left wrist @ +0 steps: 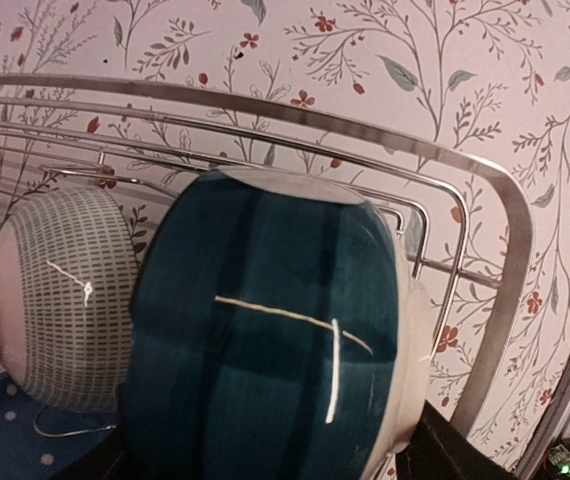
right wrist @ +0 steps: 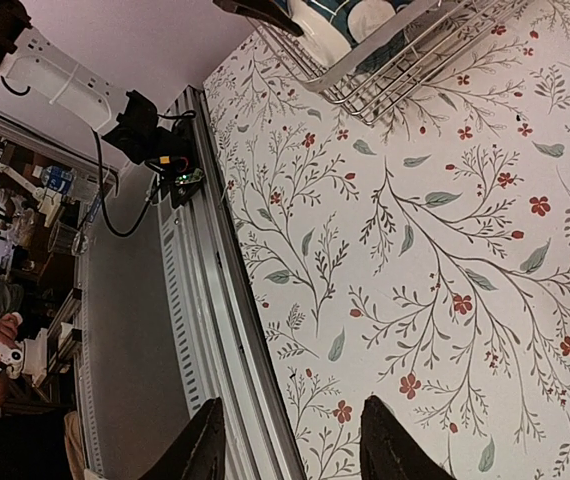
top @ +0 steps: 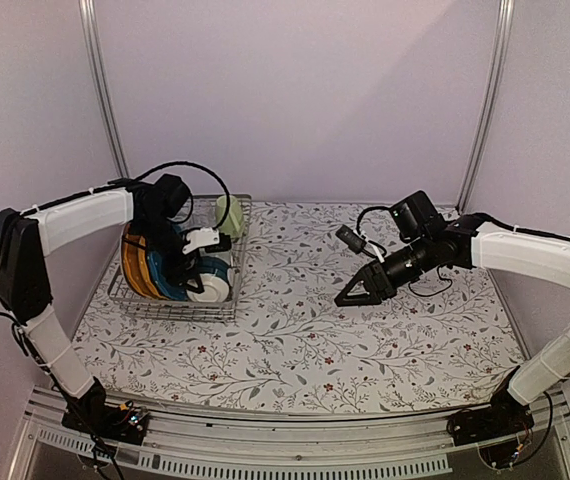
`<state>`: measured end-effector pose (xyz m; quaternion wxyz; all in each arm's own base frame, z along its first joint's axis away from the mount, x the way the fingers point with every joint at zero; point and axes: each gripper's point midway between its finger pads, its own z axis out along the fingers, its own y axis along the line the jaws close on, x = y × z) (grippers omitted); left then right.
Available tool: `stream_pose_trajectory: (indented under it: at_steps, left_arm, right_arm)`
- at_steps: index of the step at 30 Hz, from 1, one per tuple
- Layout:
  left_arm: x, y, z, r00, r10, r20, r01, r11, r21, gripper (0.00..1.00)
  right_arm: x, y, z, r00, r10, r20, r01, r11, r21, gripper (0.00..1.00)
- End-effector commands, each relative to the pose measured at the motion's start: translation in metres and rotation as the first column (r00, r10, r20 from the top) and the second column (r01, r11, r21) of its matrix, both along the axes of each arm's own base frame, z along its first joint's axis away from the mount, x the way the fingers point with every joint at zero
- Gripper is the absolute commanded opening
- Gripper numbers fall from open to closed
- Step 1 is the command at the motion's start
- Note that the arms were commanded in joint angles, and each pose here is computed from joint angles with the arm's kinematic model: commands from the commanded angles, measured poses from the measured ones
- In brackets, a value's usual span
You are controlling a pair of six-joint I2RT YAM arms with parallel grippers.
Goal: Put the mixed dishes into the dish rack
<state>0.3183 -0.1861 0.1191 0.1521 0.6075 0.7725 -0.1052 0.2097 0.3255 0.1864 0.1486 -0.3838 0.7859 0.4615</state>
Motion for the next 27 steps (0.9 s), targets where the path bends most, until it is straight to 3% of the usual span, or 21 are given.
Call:
stream_pose_trajectory:
  at_steps: [1,17,27]
  left_arm:
    - [0.005,0.002,-0.008,0.999,0.037,-0.015,-0.037,0.999,-0.007,0.49]
    - [0.015,0.005,-0.012,0.997,0.082,0.002,-0.082,0.996,0.016,0.72]
    - [0.019,-0.001,0.005,0.995,0.085,0.050,-0.085,0.996,-0.008,0.78]
  right_arm:
    - [-0.001,-0.002,-0.006,1.000,0.000,-0.011,0.000,1.000,-0.002,0.45]
    - [-0.002,-0.001,-0.010,1.000,0.005,-0.024,-0.005,1.000,-0.005,0.45]
    - [-0.001,0.000,-0.014,0.999,0.007,-0.034,-0.008,1.000,-0.009,0.45]
